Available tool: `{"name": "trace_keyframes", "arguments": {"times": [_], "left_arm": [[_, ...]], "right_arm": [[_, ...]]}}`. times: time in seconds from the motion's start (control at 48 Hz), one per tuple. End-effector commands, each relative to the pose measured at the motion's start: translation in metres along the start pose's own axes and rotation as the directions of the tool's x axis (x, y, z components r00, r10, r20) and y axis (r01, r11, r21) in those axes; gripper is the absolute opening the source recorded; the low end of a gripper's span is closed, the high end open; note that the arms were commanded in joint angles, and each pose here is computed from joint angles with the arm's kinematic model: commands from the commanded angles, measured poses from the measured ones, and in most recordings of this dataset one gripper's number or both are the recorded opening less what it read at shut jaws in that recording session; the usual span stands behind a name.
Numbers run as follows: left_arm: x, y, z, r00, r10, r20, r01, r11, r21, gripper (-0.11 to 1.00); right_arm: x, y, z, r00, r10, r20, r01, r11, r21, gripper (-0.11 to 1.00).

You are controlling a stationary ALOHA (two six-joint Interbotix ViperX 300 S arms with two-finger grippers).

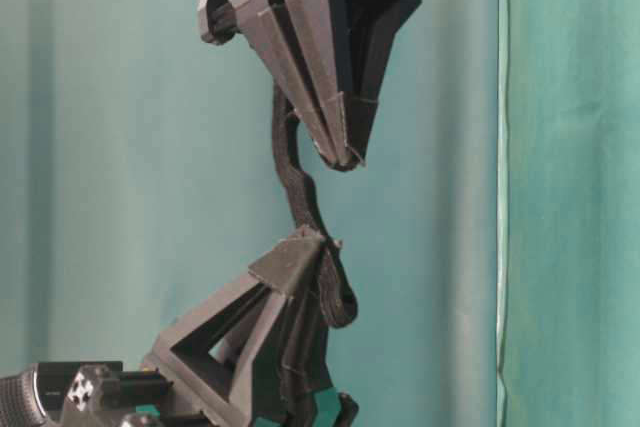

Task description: Peel off the Velcro with your right arm.

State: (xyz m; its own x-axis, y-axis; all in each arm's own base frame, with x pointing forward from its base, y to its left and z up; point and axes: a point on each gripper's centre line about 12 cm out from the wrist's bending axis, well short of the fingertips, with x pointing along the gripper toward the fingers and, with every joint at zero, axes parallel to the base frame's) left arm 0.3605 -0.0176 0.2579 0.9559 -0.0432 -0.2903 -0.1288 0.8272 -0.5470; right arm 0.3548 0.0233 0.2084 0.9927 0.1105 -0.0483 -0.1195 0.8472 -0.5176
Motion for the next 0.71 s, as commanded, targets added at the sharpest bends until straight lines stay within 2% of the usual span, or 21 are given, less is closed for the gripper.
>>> {"name": "trace_keyframes", "arguments": {"times": [0.0,0.687], "left_arm": [[-0.003,-0.004,0.009,0.999,-0.019,0.036,0.019,1.0,-0.004,0.1],[-0.003,-0.005,0.01,0.999,-0.023,0.042,0.023,1.0,-0.004,0.1]], "right_arm": [[0.005,-0.002,0.012,0.999,-0.006,0.039,0.006,1.0,0.0,-0.1],[0.024,0.012,0.013,0.999,0.036,0.036,-0.036,0.999,-0.002,-0.1]]}}
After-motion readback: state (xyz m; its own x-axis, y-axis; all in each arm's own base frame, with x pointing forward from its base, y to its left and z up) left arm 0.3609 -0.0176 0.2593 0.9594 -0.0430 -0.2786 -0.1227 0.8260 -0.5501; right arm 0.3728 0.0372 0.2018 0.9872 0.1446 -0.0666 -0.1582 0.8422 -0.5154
